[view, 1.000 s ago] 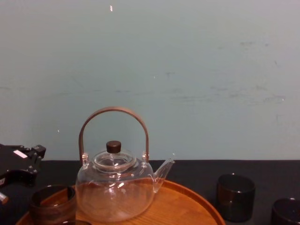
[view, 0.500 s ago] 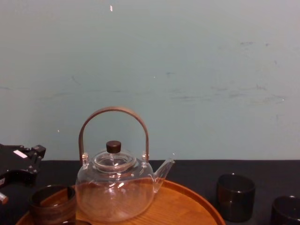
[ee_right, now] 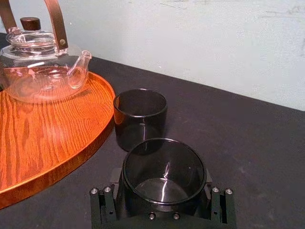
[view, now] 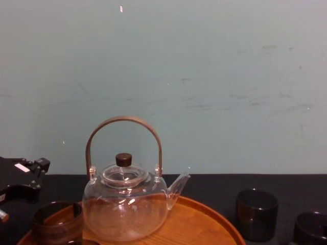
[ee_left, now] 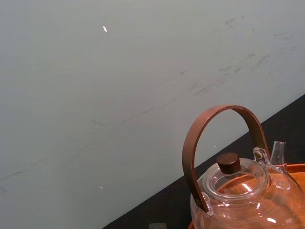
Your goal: Pick up the glass from the table and place it on the tray.
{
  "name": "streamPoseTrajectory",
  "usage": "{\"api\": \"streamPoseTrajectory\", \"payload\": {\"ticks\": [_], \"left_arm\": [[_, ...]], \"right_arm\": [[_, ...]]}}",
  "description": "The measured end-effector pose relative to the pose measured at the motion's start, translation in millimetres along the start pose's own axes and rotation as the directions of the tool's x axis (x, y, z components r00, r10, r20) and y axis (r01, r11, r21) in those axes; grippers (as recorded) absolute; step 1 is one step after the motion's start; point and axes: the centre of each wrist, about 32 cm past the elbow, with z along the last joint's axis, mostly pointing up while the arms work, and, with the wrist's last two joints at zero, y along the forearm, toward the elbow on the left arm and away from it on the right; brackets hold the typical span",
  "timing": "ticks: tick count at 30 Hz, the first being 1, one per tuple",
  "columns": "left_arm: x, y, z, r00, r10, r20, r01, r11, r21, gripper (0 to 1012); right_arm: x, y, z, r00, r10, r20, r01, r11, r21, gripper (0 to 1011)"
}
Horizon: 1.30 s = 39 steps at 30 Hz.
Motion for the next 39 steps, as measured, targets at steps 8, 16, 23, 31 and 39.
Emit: {"api": "streamPoseTrajectory", "payload": {"ticks": [8,16,23,31,39], "left_arm": [[0.0,0,0.0,1.0000,0.000,0.000,0.000,1.0000,0.000,0],[0.0,0,0.0,1.0000,0.000,0.000,0.000,1.0000,0.000,0],[0.0,0,0.0,1.0000,0.000,0.000,0.000,1.0000,0.000,0],[0.0,0,0.0,1.0000,0.000,0.000,0.000,1.0000,0.000,0],[0.0,0,0.0,1.0000,0.000,0.000,0.000,1.0000,0.000,0]], "right_arm": [[0.4,7.4,-1.0,1.000,0.013,0.007,-0.013,1.000,0.006,1002],[0.3,6.7,-1.0,1.000,0.012,0.007,-0.012,1.000,0.005,968],[0.3,6.3,-0.9,1.000,0.011,0.006,-0.011,1.000,0.005,906],[1.6,3.6,-0.4,1.000,0.017,-0.004,-0.017,1.000,0.016,906],[-9.3,-4.8,16.9,0.997,0.064,0.034,-0.066,0.996,0.066,906]]}}
